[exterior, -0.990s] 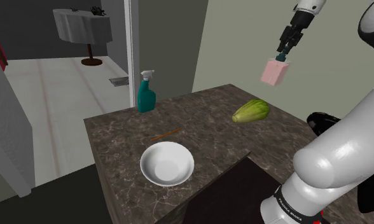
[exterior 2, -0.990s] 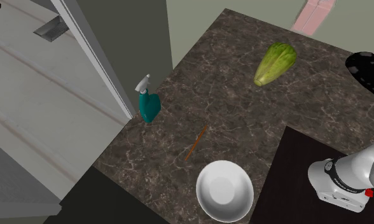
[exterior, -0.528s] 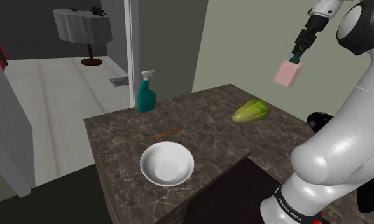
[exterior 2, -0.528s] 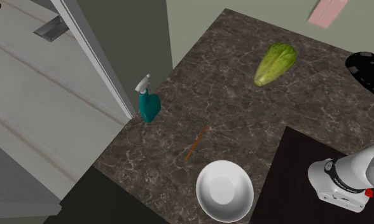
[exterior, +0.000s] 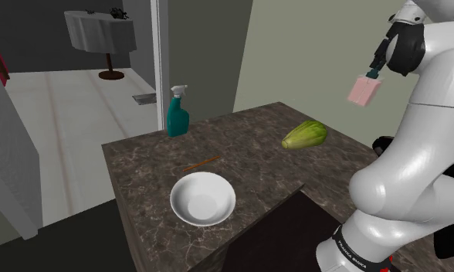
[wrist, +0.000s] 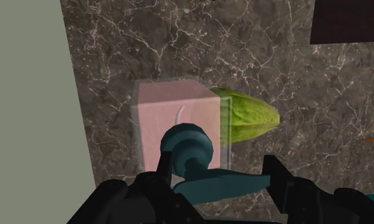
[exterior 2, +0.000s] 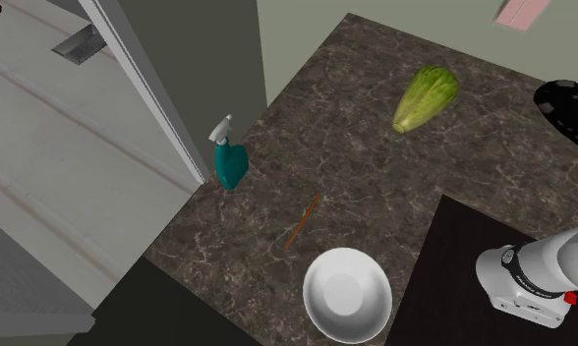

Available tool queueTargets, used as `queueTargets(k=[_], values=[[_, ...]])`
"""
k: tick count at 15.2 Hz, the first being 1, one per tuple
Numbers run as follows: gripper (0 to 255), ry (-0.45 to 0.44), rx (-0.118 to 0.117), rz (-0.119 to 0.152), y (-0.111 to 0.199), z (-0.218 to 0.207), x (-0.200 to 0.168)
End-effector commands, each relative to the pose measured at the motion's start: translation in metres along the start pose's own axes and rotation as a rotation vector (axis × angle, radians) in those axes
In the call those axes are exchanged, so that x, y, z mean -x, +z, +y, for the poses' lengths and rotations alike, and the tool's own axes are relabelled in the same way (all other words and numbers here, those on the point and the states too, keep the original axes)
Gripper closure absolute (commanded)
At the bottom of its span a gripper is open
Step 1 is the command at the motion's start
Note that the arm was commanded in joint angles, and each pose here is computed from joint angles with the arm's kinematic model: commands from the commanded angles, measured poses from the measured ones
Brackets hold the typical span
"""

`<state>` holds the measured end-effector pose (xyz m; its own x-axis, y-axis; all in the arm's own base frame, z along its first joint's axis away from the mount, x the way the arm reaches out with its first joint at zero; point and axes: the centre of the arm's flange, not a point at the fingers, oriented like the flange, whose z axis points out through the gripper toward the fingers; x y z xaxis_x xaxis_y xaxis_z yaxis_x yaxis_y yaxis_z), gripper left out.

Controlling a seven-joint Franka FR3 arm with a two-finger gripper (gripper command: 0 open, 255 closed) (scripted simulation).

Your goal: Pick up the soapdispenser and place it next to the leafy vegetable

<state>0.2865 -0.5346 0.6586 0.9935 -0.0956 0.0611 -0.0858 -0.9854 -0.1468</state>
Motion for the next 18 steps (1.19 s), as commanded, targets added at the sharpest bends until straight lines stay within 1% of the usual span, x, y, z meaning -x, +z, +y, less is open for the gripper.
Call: queueTargets(k=[1,18], values=[[255,-0.001,0.001,0.000,0.010,0.004,0.001],[255,-0.001,0.001,0.000,0.098,0.018,0.007]])
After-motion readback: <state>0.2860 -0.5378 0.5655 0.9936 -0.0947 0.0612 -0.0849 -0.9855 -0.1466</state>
